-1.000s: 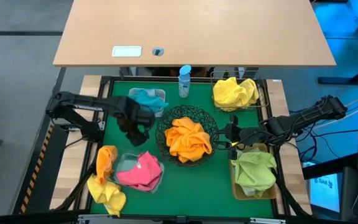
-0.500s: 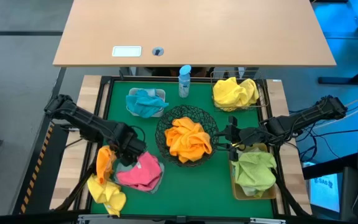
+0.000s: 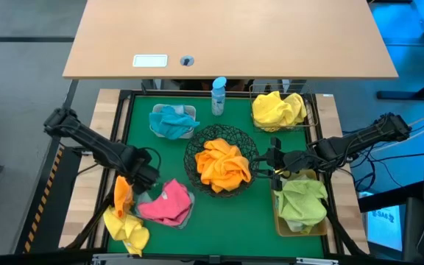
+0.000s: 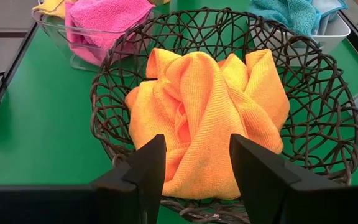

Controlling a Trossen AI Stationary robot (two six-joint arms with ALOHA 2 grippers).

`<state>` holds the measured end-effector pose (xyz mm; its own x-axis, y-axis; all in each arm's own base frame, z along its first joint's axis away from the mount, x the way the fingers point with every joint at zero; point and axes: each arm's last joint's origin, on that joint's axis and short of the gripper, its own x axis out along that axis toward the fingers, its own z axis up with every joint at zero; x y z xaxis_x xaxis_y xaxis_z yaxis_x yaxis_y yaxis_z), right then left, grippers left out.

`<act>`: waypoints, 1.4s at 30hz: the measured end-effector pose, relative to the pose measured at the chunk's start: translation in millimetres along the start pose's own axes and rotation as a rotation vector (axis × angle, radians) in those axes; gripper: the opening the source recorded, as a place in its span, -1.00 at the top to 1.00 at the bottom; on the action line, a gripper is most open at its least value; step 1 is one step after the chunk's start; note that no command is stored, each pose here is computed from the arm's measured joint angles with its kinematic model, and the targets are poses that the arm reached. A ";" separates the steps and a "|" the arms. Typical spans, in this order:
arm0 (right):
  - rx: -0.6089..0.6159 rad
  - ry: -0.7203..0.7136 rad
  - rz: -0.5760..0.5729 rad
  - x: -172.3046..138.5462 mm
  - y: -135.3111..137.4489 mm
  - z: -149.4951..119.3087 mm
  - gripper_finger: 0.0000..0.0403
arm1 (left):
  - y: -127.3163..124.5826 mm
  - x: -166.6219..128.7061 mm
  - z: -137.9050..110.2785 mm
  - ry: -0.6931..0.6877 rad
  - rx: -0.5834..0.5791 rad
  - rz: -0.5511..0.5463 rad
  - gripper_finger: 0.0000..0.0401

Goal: Sort microfiber towel by color & place in baskets
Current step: Put the orange microfiber towel into the circle wire basket

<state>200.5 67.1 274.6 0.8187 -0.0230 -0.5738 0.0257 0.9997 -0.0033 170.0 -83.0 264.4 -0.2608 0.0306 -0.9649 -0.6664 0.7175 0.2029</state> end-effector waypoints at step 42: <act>-0.001 0.000 -0.001 0.0 0.0 0.0 0.12 | 23.2 -81.8 -8.5 -0.379 0.040 -0.252 0.99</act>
<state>200.5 67.1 274.5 0.8185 -0.0236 -0.5740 0.0260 0.9997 -0.0041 169.9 -74.8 349.5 0.1853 0.0991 -0.9777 -0.6467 0.7614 -0.0454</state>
